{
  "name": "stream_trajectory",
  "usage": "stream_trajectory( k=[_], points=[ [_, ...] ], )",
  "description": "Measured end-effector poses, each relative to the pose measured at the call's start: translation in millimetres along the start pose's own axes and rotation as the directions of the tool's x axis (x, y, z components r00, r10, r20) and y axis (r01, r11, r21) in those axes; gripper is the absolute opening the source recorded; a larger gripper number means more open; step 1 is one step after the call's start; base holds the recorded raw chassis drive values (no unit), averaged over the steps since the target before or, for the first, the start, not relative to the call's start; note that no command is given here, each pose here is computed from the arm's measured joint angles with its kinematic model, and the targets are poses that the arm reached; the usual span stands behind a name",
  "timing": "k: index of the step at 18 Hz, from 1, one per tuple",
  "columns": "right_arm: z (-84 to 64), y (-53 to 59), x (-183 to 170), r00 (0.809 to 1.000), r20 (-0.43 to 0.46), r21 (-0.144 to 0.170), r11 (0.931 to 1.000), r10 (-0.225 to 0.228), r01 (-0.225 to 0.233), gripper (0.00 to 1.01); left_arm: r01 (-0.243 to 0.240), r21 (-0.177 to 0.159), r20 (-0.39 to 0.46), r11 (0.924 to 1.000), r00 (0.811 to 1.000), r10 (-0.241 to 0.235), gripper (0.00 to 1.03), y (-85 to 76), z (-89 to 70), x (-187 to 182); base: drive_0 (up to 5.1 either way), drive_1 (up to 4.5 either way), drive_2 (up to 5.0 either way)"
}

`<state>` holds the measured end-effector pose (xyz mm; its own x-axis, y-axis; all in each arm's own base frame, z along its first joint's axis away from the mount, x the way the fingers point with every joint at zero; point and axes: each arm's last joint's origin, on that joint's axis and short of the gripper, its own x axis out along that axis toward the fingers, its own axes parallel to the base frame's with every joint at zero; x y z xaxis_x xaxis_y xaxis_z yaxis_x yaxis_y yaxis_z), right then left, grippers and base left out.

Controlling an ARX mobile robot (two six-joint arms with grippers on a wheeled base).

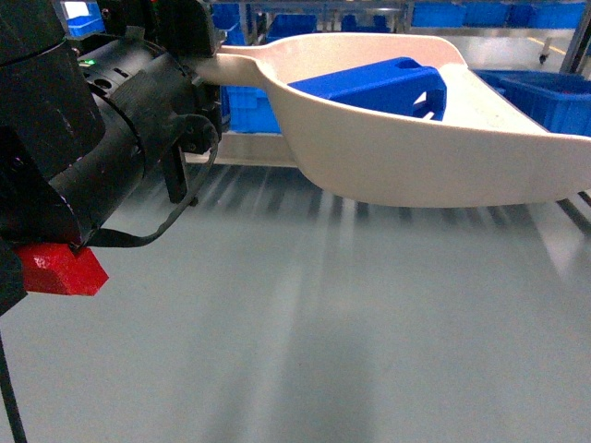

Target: Place part in tray to right shelf

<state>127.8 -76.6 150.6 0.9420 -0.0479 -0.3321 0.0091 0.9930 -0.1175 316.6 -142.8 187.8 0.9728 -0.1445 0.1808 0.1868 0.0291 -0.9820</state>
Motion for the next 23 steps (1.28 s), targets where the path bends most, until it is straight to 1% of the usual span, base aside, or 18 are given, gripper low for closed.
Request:
stream_trajectory(
  k=[6,11,18,23],
  points=[
    [0.1,0.0,0.0,1.000,0.001,-0.003,1.0000,-0.001,0.001,0.98,0.001,-0.001,0.000,1.0000,1.000,-0.001,0.13,-0.1,0.0,0.0,0.0,0.00,0.0],
    [-0.3,0.1,-0.1,1.000,-0.002,0.000,1.0000,0.000,0.000,0.98,-0.007,0.002,0.000,1.0000,1.000,0.007,0.13,0.9,0.0,-0.2,0.0,0.00,0.0],
    [0.1,0.0,0.0,1.000,0.001,-0.003,1.0000,0.000,0.000,0.98,0.004,-0.002,0.001,1.0000,1.000,-0.004,0.13,-0.3,0.1,-0.2,0.0,0.00,0.0],
    [0.2,-0.1,0.0,1.000,0.001,-0.003,1.0000,-0.001,0.001,0.98,0.000,-0.001,-0.003,1.0000,1.000,0.000,0.13,0.1,-0.6,-0.4,0.0,0.00,0.0]
  ],
)
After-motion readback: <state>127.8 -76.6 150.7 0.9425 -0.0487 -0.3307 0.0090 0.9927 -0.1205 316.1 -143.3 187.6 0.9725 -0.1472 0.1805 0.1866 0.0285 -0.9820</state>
